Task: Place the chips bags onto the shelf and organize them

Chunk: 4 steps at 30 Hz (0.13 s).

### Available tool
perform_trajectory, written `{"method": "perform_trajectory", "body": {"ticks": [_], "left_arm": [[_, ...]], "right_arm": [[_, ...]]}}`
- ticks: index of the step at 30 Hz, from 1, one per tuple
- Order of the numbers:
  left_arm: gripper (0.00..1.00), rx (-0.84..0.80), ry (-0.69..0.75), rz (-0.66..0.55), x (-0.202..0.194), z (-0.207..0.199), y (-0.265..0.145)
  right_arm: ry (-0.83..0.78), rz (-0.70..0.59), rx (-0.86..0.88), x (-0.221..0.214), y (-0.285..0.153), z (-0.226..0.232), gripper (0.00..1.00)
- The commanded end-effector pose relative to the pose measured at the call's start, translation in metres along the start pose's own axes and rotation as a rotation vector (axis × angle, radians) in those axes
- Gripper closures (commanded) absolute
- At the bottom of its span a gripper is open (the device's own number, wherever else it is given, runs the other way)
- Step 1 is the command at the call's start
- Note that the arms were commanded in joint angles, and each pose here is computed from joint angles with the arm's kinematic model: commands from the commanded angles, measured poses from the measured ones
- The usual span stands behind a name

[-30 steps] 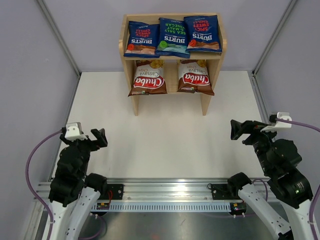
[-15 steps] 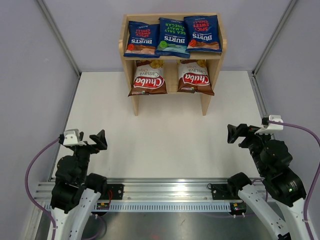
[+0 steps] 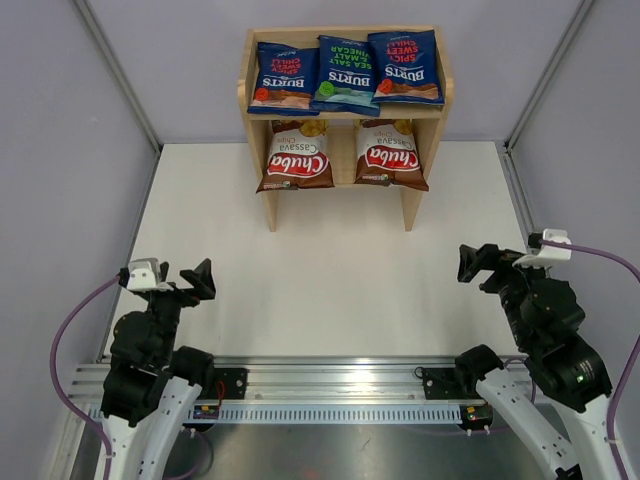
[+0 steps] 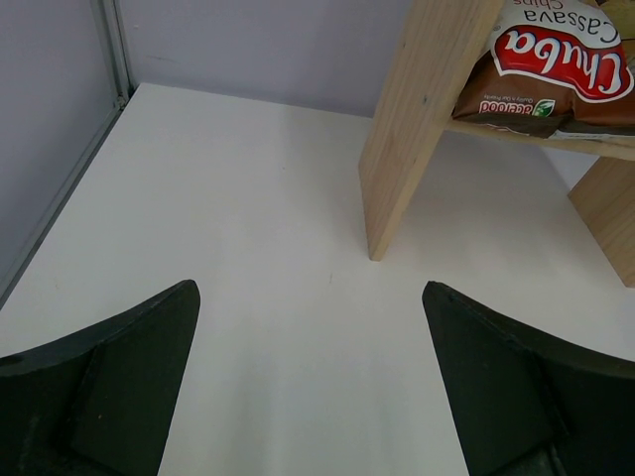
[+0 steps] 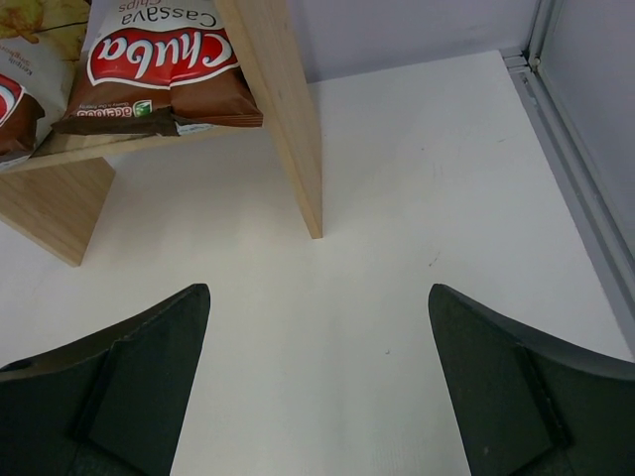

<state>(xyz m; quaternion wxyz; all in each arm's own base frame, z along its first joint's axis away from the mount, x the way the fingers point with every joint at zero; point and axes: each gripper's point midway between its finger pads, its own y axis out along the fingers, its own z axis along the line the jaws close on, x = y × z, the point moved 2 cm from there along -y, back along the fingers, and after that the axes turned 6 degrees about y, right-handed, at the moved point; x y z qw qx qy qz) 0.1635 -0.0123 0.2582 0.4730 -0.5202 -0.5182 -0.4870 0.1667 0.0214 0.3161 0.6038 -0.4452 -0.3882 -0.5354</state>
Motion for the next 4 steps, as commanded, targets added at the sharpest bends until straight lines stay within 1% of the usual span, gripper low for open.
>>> {"method": "perform_trajectory", "body": {"ticks": [1, 4], "left_arm": [[0.01, -0.020, 0.007, -0.047, 0.0092, -0.0030, 0.0018], [0.01, -0.020, 0.006, -0.051, 0.0101, -0.0030, 0.0017]], "right_arm": [[0.037, -0.056, -0.046, 0.0133, 0.0034, -0.0033, 0.00], [0.042, -0.061, -0.039, 0.0137, 0.0027, -0.0026, 0.00]]}}
